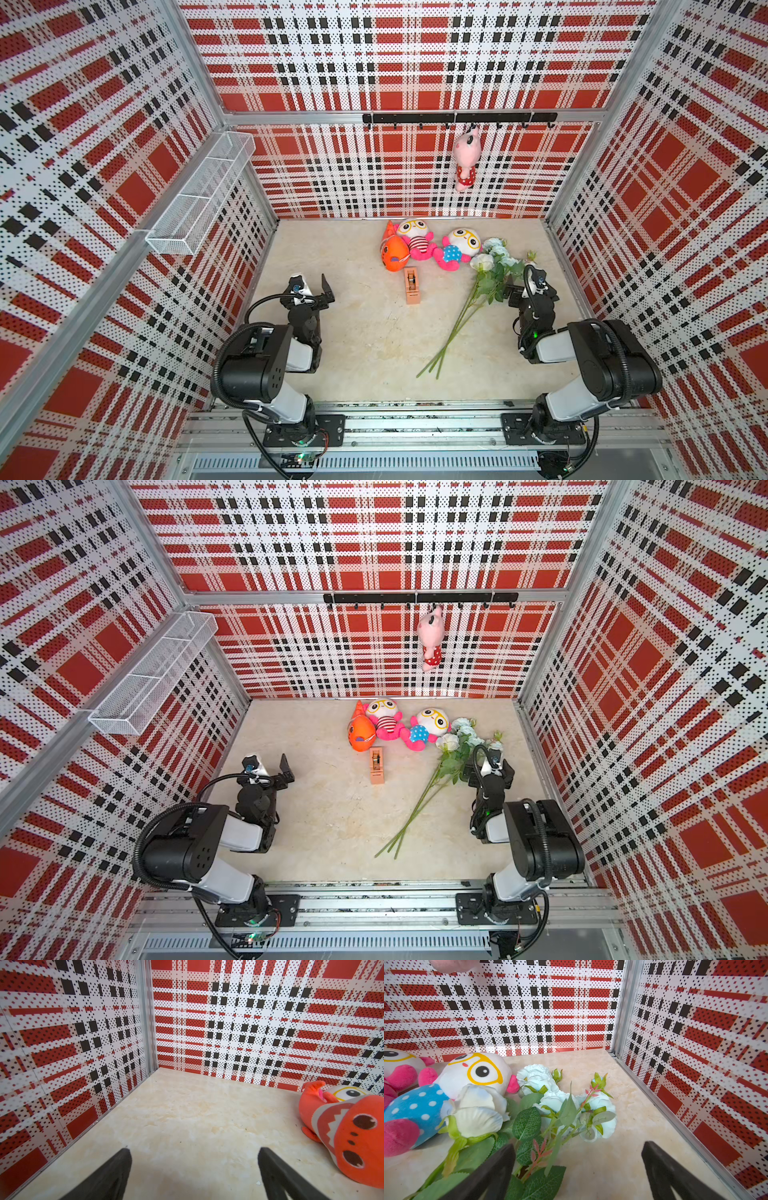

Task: Wrap bouquets with tape
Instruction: Pick up the unwrapped bouquet from the center of the board, then place the unwrapped bouquet at the center of the board, then pull the tape from the tape cutter.

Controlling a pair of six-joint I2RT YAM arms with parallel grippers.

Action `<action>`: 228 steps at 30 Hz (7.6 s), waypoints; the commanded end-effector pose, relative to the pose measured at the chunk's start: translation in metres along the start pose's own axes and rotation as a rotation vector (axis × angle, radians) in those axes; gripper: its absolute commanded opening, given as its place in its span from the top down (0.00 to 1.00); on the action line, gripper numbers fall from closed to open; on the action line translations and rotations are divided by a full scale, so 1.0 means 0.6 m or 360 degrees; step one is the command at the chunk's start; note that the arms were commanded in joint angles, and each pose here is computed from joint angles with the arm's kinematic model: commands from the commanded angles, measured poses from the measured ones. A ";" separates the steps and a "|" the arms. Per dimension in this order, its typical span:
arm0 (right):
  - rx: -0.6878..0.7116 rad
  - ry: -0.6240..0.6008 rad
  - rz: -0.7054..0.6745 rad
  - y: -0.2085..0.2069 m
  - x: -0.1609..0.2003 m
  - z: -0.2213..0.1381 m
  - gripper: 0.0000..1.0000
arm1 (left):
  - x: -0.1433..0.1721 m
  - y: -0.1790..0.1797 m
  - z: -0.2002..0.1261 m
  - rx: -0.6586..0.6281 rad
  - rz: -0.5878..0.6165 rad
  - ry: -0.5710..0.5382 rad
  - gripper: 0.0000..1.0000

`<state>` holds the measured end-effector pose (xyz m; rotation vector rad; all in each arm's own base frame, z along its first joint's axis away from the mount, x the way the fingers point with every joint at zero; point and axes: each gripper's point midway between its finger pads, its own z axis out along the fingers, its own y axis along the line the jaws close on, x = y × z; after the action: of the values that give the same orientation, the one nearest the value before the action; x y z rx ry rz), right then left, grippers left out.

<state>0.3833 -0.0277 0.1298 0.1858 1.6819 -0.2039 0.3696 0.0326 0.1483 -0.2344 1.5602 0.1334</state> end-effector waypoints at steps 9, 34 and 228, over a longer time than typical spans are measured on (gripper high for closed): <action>-0.0009 -0.0026 0.0015 0.002 -0.005 0.000 0.00 | -0.017 -0.002 0.003 -0.0006 0.0006 -0.0063 0.02; -0.0354 0.0401 0.1073 0.033 -0.112 -0.043 0.00 | -0.207 0.074 -0.081 0.0032 -0.0984 -0.0313 0.02; -0.1438 0.1417 0.0455 0.563 0.059 -0.133 0.55 | 0.114 -0.479 -0.015 0.1247 -0.0613 0.1331 0.57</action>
<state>0.3861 0.3188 0.1094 -0.1942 2.3476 1.0491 0.4232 -0.2479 0.0916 0.0428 2.2321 -0.9320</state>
